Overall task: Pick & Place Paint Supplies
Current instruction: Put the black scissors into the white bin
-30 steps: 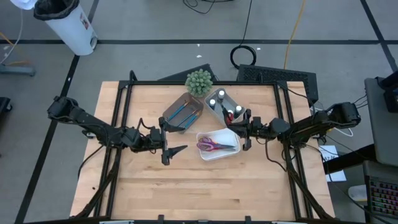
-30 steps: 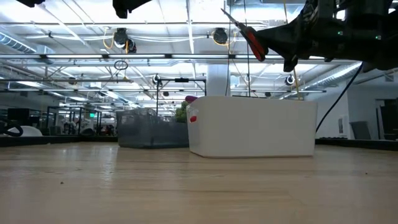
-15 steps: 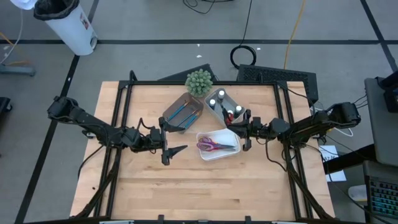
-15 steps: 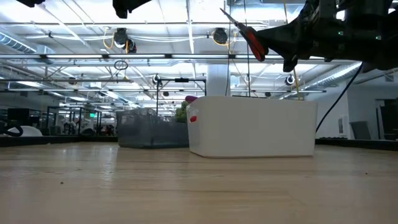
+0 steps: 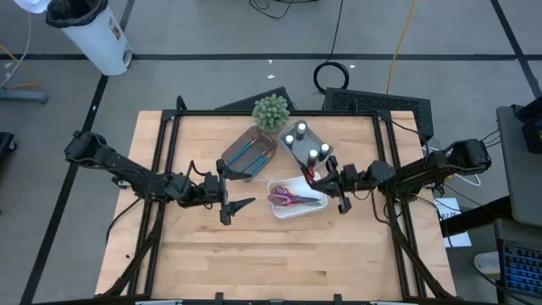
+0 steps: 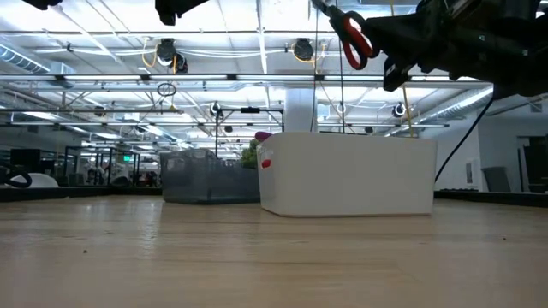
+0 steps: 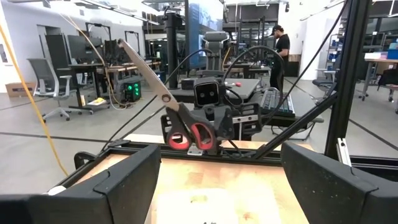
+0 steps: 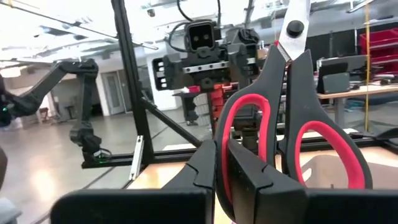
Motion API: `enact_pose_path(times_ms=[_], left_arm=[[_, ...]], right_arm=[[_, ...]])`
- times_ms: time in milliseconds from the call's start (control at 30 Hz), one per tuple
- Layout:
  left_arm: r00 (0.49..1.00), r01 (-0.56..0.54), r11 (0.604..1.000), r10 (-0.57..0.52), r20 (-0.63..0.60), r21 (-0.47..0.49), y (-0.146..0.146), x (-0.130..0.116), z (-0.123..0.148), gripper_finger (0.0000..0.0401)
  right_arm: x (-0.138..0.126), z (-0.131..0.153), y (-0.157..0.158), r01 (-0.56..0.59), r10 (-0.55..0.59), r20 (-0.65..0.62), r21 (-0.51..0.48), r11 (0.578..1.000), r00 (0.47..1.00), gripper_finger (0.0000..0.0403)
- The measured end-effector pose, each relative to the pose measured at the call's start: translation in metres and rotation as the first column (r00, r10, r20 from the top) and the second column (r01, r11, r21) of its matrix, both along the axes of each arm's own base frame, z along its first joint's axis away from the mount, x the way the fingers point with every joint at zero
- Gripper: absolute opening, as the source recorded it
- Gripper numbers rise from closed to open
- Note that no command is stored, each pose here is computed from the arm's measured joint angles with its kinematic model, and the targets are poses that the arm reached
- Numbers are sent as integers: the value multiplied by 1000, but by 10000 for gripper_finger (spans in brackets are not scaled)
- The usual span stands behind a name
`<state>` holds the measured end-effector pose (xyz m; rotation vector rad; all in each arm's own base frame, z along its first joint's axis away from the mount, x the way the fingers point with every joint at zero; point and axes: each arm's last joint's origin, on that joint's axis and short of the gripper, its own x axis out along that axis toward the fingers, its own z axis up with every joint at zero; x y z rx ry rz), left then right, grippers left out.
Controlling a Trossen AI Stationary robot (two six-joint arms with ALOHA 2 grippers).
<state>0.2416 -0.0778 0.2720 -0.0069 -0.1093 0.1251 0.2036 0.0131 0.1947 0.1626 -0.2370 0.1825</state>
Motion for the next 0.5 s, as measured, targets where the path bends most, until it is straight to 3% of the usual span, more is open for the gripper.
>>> enact_pose_path(times_ms=[500], left_arm=[[1000,0,1000,0,0,0,0,0,0,340]], right_arm=[[-2,4,4,-142,142,38,15,990,989,9]])
